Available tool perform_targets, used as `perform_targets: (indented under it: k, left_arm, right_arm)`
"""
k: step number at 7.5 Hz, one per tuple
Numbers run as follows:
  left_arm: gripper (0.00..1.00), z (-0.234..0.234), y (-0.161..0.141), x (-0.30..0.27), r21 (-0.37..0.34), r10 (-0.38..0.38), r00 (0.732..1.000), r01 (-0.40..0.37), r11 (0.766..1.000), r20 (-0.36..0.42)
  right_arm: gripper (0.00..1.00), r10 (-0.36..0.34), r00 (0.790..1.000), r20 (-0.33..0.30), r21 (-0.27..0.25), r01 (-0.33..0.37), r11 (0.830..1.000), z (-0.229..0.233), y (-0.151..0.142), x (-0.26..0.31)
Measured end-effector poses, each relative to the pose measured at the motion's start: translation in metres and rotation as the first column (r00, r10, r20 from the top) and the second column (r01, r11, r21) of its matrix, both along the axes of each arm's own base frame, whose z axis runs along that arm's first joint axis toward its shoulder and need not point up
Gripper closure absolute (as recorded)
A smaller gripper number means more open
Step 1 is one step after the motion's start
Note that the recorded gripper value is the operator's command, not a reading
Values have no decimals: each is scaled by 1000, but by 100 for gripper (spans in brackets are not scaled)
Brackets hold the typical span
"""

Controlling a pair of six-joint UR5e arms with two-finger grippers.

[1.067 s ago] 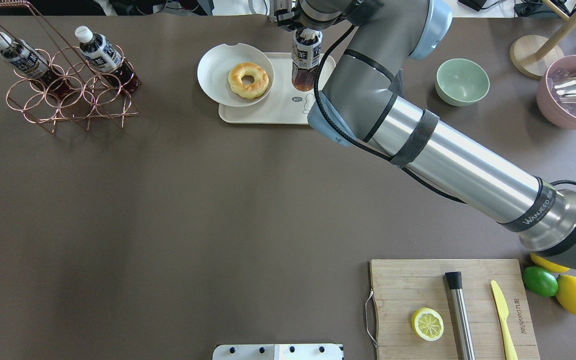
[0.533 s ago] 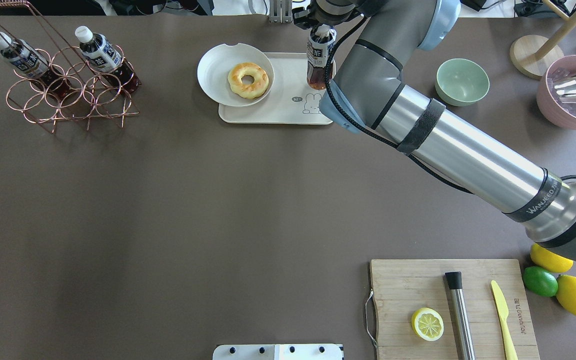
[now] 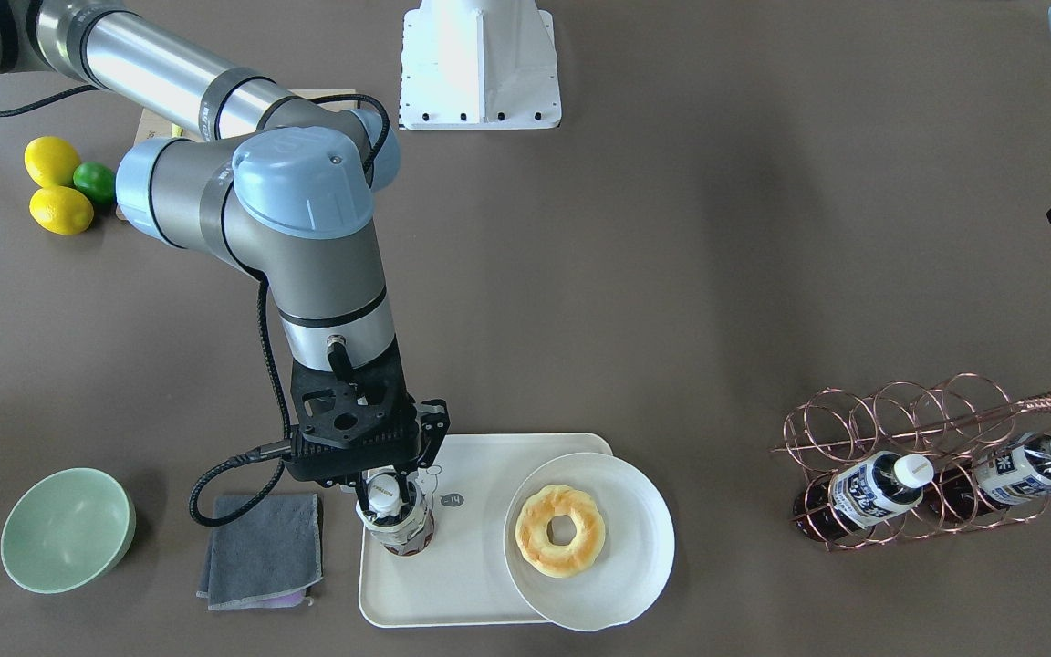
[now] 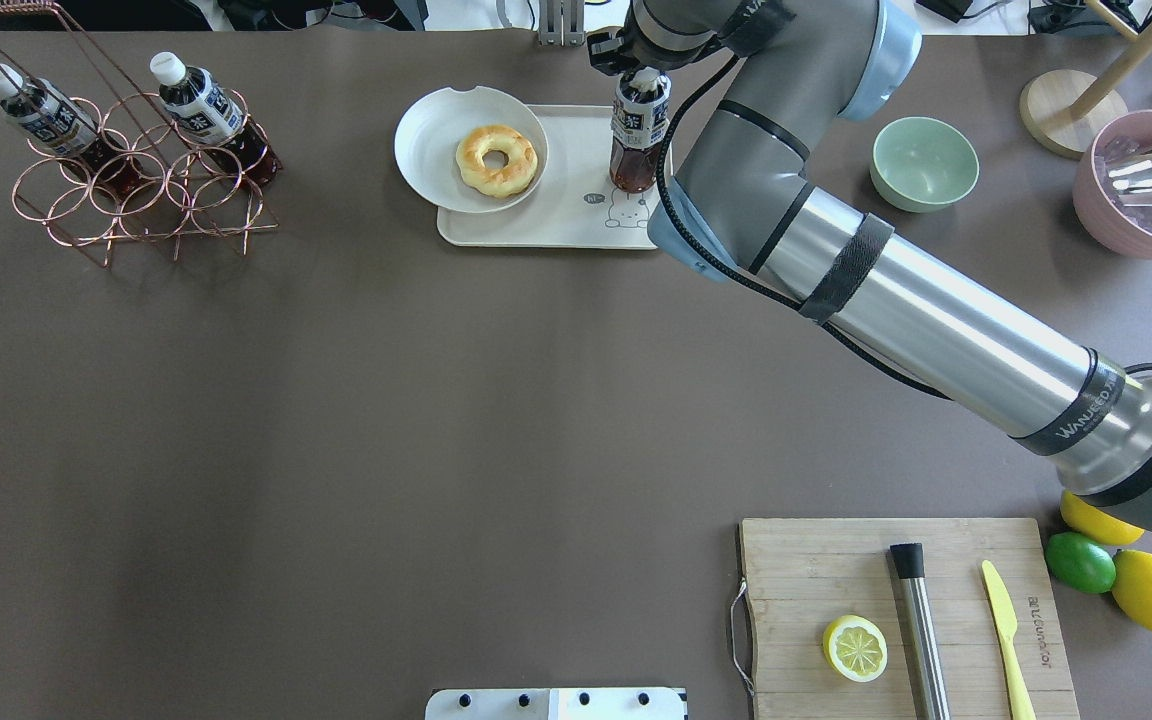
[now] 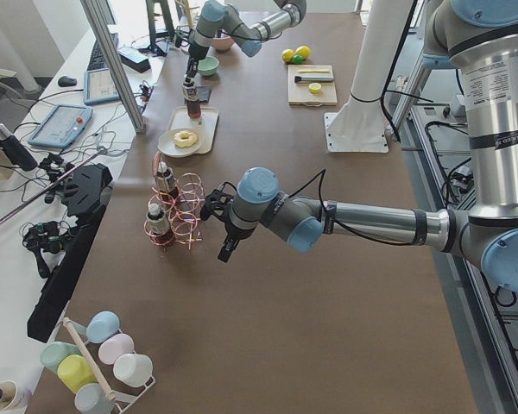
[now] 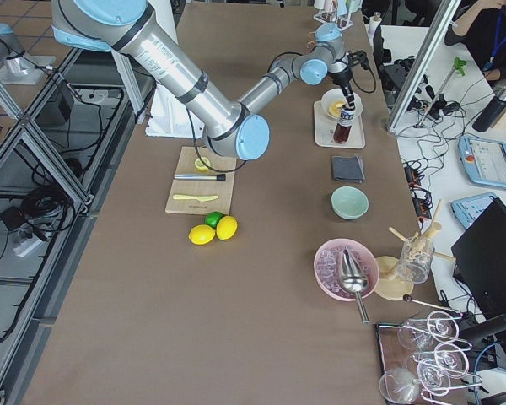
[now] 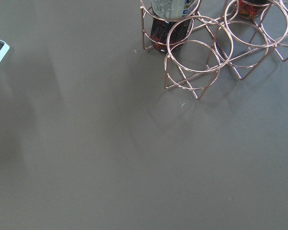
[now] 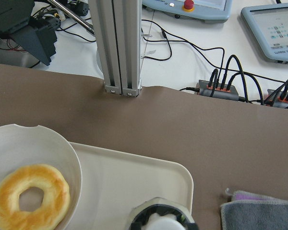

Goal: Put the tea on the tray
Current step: 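Carry the bottle with the right gripper onto the white tray beside the plate, then lower the bottle onto the tray and open the right gripper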

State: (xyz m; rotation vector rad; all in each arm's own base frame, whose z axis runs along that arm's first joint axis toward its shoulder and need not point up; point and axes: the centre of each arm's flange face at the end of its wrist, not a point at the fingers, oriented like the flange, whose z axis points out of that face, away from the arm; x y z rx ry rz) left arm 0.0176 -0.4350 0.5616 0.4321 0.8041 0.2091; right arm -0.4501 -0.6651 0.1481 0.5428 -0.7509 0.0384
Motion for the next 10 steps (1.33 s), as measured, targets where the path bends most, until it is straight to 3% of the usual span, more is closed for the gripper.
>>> perform_targets:
  k: [2,3,4,6,8,10]
  left_arm:
    - [1,0,-1,0,0,0,1000,0,1000,0]
    - [1,1,-1,0,-1,0,1000,0,1000,0]
    - [1,1,-1,0,-1,0,1000,0,1000,0]
    - [1,1,-1,0,-1,0,1000,0,1000,0]
    - [1,1,-2,0,-1,0,1000,0,1000,0]
    - [3,1,1,-2,-6,1,1000,-1,1000,-9]
  right_arm:
    - [100,-4,1000,0,-3,4,1000,3,2,-4]
    - [32,-4,1000,0,-3,4,1000,3,2,-5]
    - [1,-4,1000,3,0,4,1000,3,3,-5]
    - [0,0,1000,24,12,0,1000,3,5,-9]
    - [0,29,998,59,-18,-28,999,0,5,-7]
    - [0,4,996,94,-78,4,997,1,-6,19]
